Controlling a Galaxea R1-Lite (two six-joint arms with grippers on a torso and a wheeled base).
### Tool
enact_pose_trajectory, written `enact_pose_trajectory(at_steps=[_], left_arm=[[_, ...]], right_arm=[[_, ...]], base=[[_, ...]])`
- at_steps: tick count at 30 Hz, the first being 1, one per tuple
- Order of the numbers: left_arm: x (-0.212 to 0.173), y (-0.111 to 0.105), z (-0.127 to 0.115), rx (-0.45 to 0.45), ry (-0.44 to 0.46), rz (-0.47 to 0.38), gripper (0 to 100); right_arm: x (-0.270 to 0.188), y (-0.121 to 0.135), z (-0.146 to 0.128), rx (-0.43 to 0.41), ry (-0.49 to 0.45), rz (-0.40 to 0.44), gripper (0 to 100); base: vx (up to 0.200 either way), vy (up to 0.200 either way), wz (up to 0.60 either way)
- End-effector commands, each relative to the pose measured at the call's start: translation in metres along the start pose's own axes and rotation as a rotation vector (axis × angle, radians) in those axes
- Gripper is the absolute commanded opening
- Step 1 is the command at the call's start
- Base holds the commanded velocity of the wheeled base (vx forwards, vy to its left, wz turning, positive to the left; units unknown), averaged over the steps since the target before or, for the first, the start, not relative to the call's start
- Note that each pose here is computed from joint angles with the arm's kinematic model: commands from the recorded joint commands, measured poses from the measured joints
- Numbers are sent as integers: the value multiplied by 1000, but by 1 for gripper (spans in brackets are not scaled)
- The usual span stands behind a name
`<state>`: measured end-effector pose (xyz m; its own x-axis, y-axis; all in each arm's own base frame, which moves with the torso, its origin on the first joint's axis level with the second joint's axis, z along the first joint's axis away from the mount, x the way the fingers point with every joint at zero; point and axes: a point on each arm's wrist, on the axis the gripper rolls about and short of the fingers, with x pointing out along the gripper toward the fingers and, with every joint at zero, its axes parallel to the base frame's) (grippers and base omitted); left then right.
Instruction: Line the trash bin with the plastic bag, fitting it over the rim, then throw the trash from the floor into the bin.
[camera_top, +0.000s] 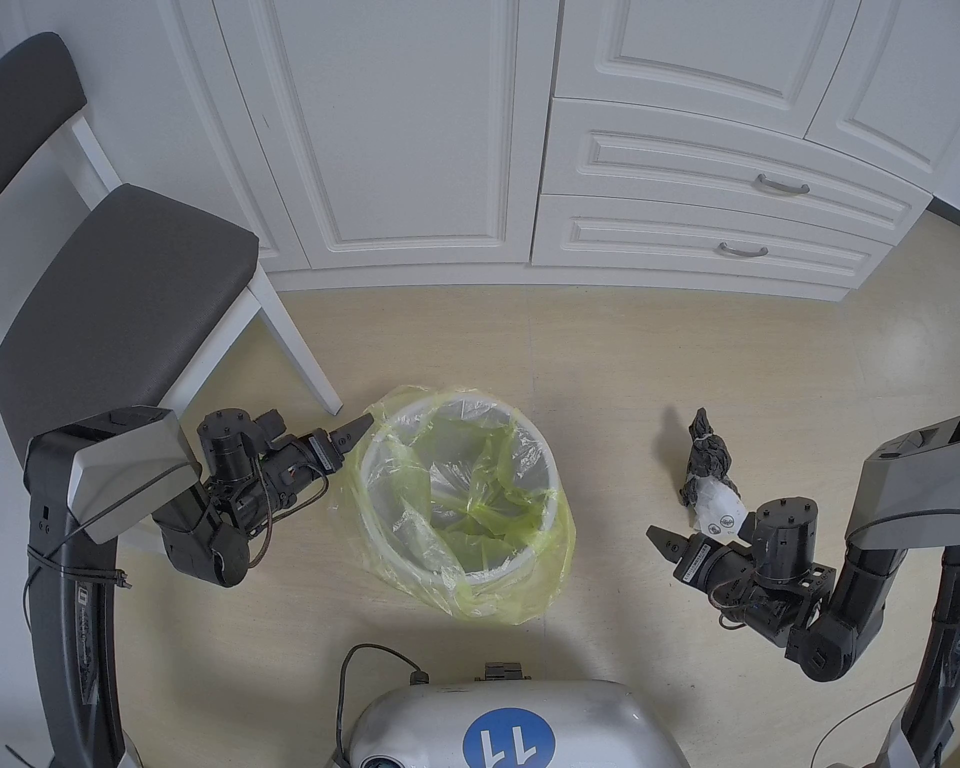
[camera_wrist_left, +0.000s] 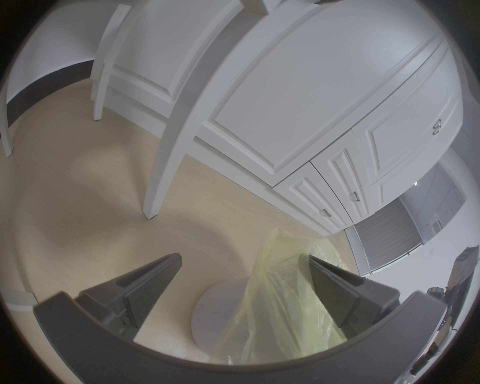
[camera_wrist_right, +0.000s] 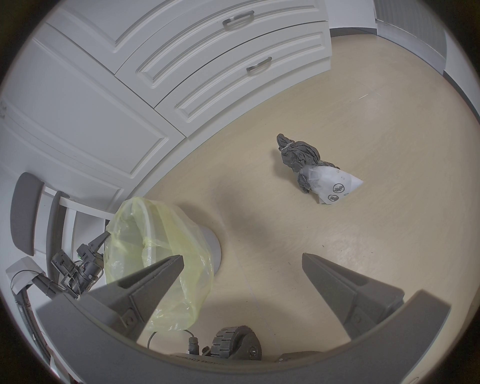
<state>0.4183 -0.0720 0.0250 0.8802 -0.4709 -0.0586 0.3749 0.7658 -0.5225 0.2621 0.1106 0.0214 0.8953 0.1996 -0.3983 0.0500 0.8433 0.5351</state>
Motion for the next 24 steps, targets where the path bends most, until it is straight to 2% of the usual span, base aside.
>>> enact_pose_trajectory(at_steps=[1,11,24], left_arm=[[1,7,-5,-21,12,12,100],[5,18,-25,-59,52,30,100],[10,28,-33,-81,96,66,100]], right_arm=[[0,0,-1,-5,3,0,100],[-2,0,-3,-11,16,5,100],[-1,-1,-6,-13,28,-2,100]], base=[[0,0,0],[0,0,0],[0,0,0]])
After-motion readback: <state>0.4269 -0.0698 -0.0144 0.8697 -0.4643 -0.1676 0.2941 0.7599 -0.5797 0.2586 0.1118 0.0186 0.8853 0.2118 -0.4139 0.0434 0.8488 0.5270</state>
